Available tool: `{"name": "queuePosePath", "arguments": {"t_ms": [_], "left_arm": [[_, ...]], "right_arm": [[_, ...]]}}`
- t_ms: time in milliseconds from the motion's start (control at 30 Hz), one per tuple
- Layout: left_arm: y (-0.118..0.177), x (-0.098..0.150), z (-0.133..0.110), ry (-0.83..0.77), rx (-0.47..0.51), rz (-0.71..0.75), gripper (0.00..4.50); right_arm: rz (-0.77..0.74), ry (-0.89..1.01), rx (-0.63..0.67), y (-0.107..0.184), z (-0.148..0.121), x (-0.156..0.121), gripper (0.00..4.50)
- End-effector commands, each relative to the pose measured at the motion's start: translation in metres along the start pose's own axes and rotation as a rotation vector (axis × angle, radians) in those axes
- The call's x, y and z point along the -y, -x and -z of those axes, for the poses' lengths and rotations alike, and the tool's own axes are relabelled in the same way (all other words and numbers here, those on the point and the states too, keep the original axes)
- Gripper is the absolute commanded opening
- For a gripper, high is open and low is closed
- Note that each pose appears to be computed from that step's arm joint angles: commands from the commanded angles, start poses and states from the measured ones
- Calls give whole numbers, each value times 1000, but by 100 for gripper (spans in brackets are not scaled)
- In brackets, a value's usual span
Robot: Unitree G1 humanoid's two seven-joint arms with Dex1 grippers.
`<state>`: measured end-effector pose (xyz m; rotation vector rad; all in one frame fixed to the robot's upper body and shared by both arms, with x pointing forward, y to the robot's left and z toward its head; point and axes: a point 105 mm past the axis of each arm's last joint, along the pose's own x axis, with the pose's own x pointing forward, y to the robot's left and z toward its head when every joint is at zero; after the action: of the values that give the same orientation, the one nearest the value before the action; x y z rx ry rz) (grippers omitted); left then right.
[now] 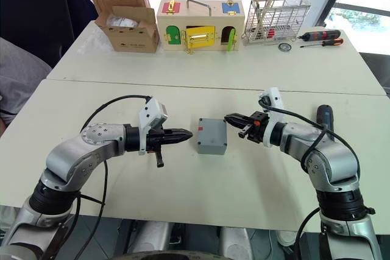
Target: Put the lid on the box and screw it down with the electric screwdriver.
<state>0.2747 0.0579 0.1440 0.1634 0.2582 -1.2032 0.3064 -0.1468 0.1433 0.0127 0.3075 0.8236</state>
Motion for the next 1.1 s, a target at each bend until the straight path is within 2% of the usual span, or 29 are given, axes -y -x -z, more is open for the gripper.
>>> {"name": "queuePosePath", "arguments": {"t_ms": [33,600,700,867,933,967,1100], "left_arm": [[0,1,-9,-38,23,4,0],[-1,1,-11,-48,28,6,0],[-2,1,-11,-48,31,6,0],[-4,2,-13,-51,39,11,0],[-4,4,-16,-61,51,20,0],[-5,5,-19,-68,60,29,0],[-10,16,-30,-114,81,104,0]], "right_arm": [[-20,21,28,1,-9,-7,5],[-19,58,11,-8,-6,-6,5],[-19,79,12,-8,-8,-5,96],[2,105,12,-2,-14,0,346],[43,121,24,9,-24,8,425],[61,121,39,18,-33,12,446],[160,92,64,58,-63,34,446]]}}
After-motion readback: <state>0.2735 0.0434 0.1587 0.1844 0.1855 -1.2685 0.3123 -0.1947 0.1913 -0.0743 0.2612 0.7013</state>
